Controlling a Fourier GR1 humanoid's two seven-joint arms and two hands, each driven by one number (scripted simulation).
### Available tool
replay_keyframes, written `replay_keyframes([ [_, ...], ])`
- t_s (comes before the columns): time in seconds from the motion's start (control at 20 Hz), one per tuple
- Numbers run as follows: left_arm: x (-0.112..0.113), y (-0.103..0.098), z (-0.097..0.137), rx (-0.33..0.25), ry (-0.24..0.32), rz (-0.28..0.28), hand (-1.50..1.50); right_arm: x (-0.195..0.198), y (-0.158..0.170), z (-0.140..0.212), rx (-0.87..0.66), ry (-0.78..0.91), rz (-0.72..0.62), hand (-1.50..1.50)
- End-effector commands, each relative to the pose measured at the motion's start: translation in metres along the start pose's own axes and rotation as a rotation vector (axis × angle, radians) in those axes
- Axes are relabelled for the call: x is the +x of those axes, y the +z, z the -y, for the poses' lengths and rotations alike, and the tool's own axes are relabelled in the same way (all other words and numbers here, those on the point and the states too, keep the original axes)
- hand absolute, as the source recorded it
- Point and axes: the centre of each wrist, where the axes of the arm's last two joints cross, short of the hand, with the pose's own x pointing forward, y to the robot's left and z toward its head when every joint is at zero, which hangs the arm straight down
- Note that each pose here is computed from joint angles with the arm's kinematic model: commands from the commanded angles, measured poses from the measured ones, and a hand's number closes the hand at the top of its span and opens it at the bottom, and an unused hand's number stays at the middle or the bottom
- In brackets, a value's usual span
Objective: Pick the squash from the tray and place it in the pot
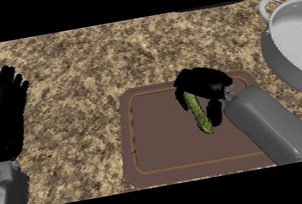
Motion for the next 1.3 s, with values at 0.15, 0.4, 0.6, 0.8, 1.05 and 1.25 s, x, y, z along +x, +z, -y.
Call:
replay_keyframes([
  [0.15,-0.008,-0.003,-0.012,-0.013,0.010,-0.021,0.00,0.005,-0.009,-0.017,0.031,0.007,0.024,1.50],
  [0.4,-0.018,0.005,-0.016,0.044,-0.008,-0.022,0.00,0.009,0.075,-0.061,0.010,0.022,0.092,1.50],
  [0.6,-0.018,0.010,-0.028,0.102,-0.016,-0.038,0.00,0.017,0.133,-0.090,0.036,0.025,0.133,1.50],
  [0.8,-0.016,0.011,-0.024,0.099,-0.013,-0.042,0.00,0.031,0.193,-0.089,-0.111,-0.017,0.141,1.50],
  [1.05,-0.001,0.009,-0.035,0.095,-0.017,-0.022,0.00,0.035,0.240,-0.058,-0.491,-0.133,0.092,1.50],
  [1.25,-0.012,0.011,-0.032,0.077,-0.010,-0.034,0.00,0.037,0.283,-0.042,-0.736,-0.165,0.055,1.50],
])
